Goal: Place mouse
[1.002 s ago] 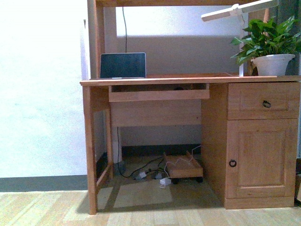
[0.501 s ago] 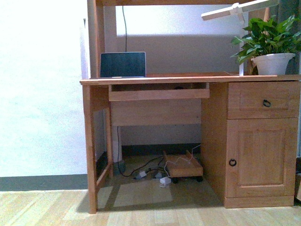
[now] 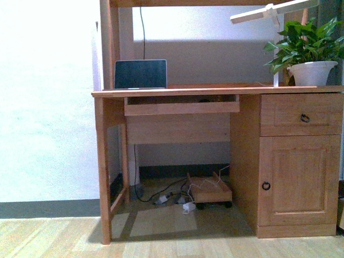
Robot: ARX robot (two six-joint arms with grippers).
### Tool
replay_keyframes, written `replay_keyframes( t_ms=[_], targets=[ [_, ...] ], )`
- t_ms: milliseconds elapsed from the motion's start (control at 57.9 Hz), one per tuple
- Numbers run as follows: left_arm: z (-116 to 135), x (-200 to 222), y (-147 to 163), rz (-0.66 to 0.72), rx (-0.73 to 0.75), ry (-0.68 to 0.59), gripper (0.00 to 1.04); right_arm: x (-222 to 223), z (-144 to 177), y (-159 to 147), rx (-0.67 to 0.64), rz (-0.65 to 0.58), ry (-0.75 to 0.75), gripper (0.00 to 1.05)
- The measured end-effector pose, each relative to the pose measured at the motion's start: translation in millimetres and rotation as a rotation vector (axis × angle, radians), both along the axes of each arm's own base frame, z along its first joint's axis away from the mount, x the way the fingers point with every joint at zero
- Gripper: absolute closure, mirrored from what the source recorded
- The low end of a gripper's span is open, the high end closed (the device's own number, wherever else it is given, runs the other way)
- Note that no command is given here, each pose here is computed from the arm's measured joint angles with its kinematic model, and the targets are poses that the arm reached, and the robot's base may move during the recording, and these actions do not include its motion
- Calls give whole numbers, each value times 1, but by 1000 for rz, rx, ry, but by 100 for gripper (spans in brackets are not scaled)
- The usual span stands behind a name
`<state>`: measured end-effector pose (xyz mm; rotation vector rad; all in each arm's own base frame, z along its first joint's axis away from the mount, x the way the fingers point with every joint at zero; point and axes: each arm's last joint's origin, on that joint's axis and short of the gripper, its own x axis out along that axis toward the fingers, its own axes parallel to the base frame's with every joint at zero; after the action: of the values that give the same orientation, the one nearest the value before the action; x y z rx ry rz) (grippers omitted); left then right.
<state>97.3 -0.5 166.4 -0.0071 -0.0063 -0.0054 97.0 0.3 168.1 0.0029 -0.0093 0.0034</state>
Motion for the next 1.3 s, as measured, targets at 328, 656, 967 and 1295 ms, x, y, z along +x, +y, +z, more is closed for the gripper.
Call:
replay_keyframes(
  t_ms=[328, 656, 967, 1295],
  targets=[
    [0, 0, 0, 0, 0, 0, 8, 0, 0, 0, 0, -1, 0, 7],
    [0, 0, 0, 1, 0, 0, 8, 0, 0, 0, 0, 0, 0, 7],
    [0, 0, 0, 0, 0, 0, 8, 0, 0, 0, 0, -1, 0, 7],
    [0, 0, 0, 0, 0, 0, 8, 0, 0, 0, 0, 0, 0, 7]
  ],
)
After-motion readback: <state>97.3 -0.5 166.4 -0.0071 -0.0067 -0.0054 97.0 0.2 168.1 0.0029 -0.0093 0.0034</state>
